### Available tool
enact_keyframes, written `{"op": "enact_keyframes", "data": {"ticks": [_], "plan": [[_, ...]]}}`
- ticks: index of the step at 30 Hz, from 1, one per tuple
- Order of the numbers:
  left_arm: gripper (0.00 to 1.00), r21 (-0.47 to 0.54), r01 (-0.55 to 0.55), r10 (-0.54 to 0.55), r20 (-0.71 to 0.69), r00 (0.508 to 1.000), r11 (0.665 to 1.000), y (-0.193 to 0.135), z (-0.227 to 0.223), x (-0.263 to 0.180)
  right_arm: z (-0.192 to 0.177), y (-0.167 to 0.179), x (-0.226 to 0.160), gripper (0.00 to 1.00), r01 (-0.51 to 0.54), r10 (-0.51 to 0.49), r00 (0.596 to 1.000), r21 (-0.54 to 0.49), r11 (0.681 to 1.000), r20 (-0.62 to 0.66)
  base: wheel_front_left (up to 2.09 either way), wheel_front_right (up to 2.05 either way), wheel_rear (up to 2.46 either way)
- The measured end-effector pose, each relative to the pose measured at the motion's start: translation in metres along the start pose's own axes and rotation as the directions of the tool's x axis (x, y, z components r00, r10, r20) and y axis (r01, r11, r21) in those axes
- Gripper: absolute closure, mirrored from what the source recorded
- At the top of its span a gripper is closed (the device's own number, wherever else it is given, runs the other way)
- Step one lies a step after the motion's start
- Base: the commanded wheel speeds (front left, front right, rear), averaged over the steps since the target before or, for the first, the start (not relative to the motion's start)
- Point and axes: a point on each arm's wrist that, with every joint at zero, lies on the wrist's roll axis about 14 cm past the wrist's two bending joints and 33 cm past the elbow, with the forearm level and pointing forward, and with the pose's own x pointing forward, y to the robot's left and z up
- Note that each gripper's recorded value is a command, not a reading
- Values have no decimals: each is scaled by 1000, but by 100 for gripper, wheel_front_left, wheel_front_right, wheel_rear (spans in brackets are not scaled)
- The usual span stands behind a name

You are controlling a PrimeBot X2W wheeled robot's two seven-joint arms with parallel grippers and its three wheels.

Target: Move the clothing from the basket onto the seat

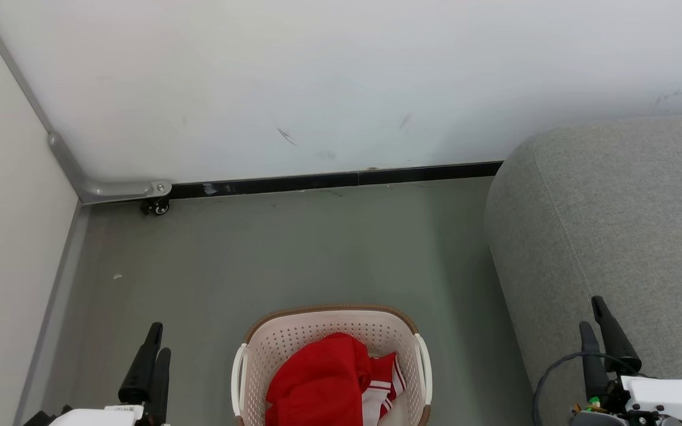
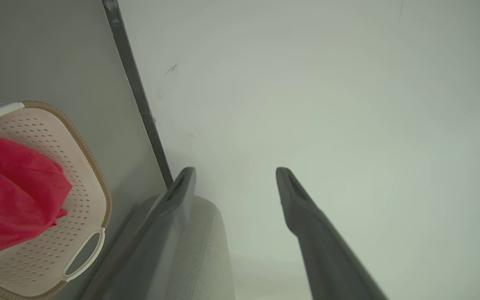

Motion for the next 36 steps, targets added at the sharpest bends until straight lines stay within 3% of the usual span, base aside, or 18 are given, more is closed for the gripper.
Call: {"op": "enact_keyframes", "data": {"ticks": [20,28,36], "plan": [[0,172,27,-28,-1,1000,985,-13,-9,4,-13,3,3,0,-12,10,1000,-172,985,-11,0,0,0],[0,289,34,-35,-3,999,957,-18,-12,6,-15,5,4,0,-22,16,1000,-311,950,-20,0,0,0],[0,426,49,-55,1,998,903,-27,-14,6,-15,4,4,0,-25,18,1000,-445,895,-19,0,0,0]]}}
